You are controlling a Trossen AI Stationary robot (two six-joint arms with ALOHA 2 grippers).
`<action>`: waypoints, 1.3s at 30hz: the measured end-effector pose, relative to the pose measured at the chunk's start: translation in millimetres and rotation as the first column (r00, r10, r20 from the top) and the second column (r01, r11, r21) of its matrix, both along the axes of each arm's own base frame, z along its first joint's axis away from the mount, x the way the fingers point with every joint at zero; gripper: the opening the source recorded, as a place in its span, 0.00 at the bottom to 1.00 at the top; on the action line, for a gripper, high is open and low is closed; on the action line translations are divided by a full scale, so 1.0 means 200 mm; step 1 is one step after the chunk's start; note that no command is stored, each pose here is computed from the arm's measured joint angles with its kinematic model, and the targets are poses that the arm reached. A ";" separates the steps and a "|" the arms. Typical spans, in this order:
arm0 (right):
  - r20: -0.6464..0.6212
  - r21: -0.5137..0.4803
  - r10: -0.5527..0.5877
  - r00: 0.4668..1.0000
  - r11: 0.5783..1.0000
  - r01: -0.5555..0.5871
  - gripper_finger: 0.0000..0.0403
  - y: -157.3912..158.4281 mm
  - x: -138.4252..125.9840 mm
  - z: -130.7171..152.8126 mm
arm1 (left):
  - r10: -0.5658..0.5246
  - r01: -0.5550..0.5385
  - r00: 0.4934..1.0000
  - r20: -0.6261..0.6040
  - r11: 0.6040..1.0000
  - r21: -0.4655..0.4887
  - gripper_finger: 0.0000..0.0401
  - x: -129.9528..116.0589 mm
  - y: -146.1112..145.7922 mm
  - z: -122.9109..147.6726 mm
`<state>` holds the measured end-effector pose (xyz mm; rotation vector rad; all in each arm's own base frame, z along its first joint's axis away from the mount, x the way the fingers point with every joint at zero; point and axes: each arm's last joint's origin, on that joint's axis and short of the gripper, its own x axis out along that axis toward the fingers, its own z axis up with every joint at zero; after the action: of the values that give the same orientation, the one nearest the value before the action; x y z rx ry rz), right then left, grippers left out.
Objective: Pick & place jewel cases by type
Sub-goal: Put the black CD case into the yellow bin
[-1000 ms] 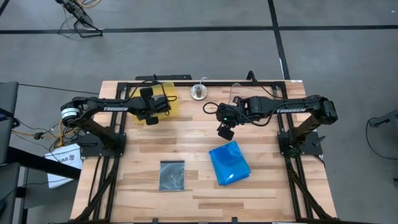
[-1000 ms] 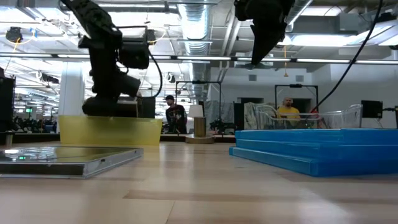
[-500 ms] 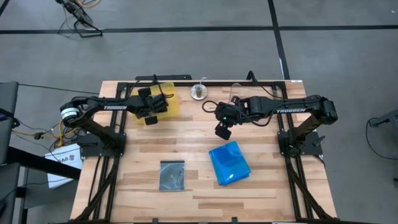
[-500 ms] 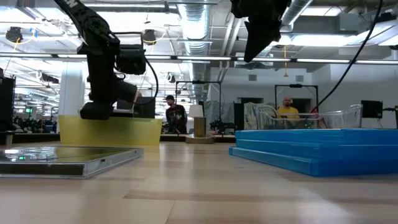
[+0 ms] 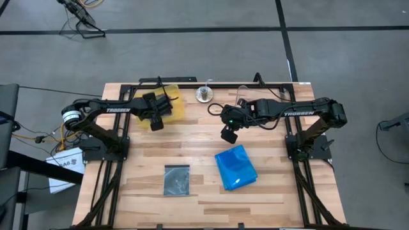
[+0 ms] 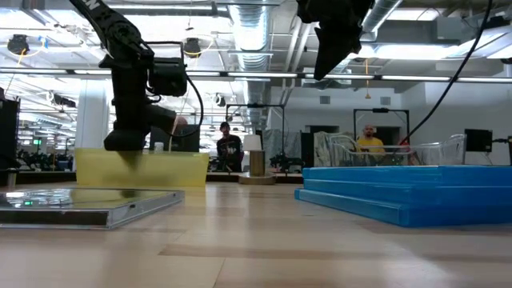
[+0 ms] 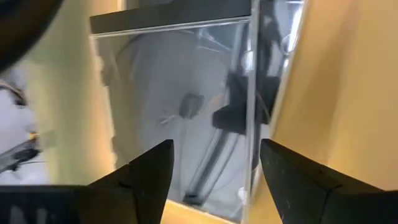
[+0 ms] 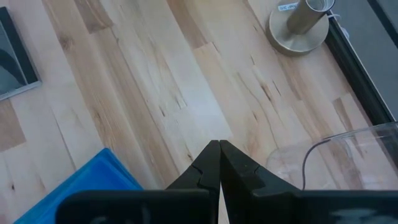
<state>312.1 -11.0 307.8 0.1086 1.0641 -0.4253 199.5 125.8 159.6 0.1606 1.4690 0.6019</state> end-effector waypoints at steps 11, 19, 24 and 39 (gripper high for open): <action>0.001 0.000 0.001 1.000 1.000 -0.001 0.00 0.00 0.00 0.00 | 0.106 -0.060 0.952 0.288 0.985 -0.164 0.60 0.09 0.01 0.22; 0.001 0.000 0.001 1.000 1.000 -0.001 0.00 0.00 0.00 0.00 | 0.209 -0.076 0.749 0.629 0.970 -0.231 0.60 0.07 -0.02 0.62; 0.005 0.008 -0.005 1.000 1.000 0.005 0.00 0.00 0.00 0.00 | 0.371 -0.021 0.528 0.764 0.905 -0.425 0.60 -0.01 -0.10 0.82; 0.093 0.156 0.128 0.987 0.978 -0.142 0.00 0.15 0.03 0.01 | 0.609 0.246 0.428 0.668 0.633 -0.734 0.60 -0.13 -0.45 0.99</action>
<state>319.1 20.0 310.6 0.1960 1.0175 -0.2091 174.4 35.5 356.8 -0.9562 0.5104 0.1100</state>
